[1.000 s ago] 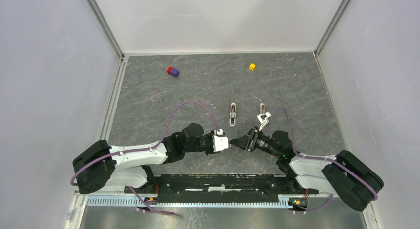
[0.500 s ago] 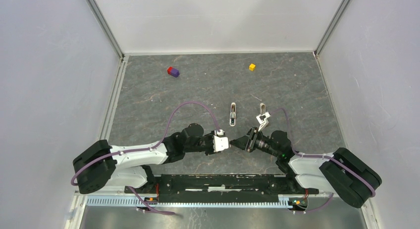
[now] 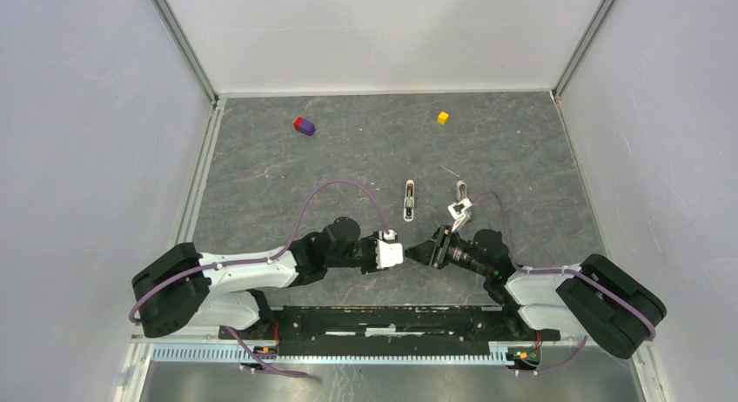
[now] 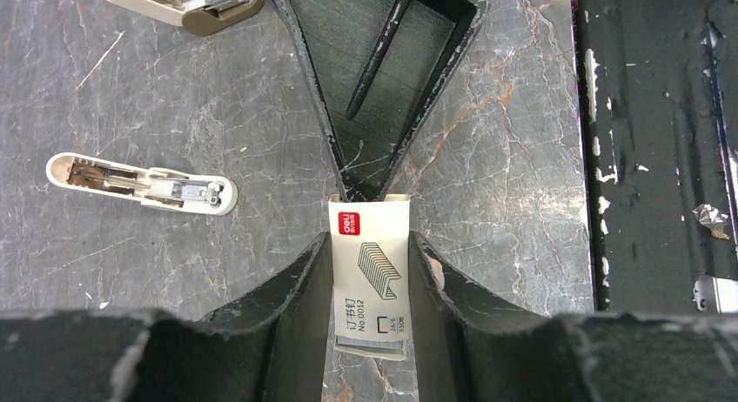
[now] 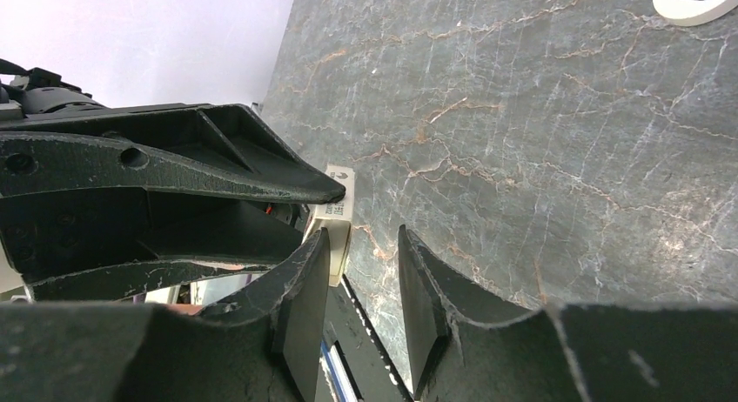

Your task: Load the staples into the stapler

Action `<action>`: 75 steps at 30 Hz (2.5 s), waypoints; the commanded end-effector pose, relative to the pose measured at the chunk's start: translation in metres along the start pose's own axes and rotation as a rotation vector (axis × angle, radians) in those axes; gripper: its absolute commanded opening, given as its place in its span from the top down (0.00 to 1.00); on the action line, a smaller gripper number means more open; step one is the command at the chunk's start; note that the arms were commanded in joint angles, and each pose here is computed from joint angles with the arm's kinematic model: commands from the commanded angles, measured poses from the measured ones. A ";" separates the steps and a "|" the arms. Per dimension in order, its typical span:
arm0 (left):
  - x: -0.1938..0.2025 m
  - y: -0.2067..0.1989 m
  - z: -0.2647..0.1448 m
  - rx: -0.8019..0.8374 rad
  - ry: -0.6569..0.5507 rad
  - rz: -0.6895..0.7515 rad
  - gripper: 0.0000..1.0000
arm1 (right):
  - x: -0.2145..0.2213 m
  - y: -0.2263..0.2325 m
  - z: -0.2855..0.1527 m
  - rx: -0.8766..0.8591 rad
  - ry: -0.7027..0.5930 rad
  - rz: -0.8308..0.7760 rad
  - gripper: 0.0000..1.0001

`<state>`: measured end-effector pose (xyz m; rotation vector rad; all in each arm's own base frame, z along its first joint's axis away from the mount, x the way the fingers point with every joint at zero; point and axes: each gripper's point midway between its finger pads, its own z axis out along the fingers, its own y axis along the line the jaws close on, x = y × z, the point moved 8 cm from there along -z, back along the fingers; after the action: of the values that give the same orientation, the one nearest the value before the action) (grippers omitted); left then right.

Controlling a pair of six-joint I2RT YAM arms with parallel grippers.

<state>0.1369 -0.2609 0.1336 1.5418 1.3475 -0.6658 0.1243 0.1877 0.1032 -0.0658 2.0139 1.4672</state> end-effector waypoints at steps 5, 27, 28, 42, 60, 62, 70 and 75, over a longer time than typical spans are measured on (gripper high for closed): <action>-0.030 0.013 0.007 -0.012 -0.129 0.081 0.58 | 0.021 -0.013 -0.014 0.031 0.044 0.021 0.59; -0.004 0.011 0.013 -0.001 0.032 0.080 0.59 | 0.017 -0.034 -0.022 0.157 0.051 -0.050 0.59; -0.003 0.011 0.012 -0.001 0.040 0.070 0.59 | 0.015 -0.038 -0.024 0.189 0.050 -0.064 0.59; -0.005 0.012 0.017 -0.012 0.013 0.055 0.59 | -0.002 0.002 -0.024 -0.059 -0.061 -0.113 0.60; -0.008 0.013 0.019 -0.011 -0.007 0.064 0.59 | 0.013 0.004 -0.011 -0.047 0.015 -0.053 0.64; -0.007 0.013 0.018 -0.011 -0.007 0.066 0.59 | 0.013 0.002 -0.010 -0.033 0.014 -0.048 0.65; -0.007 0.012 0.017 -0.008 -0.011 0.074 0.59 | 0.015 -0.001 -0.008 -0.004 0.028 -0.033 0.66; -0.007 0.012 0.018 -0.007 -0.017 0.071 0.58 | 0.012 0.001 -0.005 -0.016 0.021 -0.031 0.72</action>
<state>0.1450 -0.2688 0.1182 1.5987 1.3808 -0.6177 0.1162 0.1906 0.1022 -0.1247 2.0244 1.4640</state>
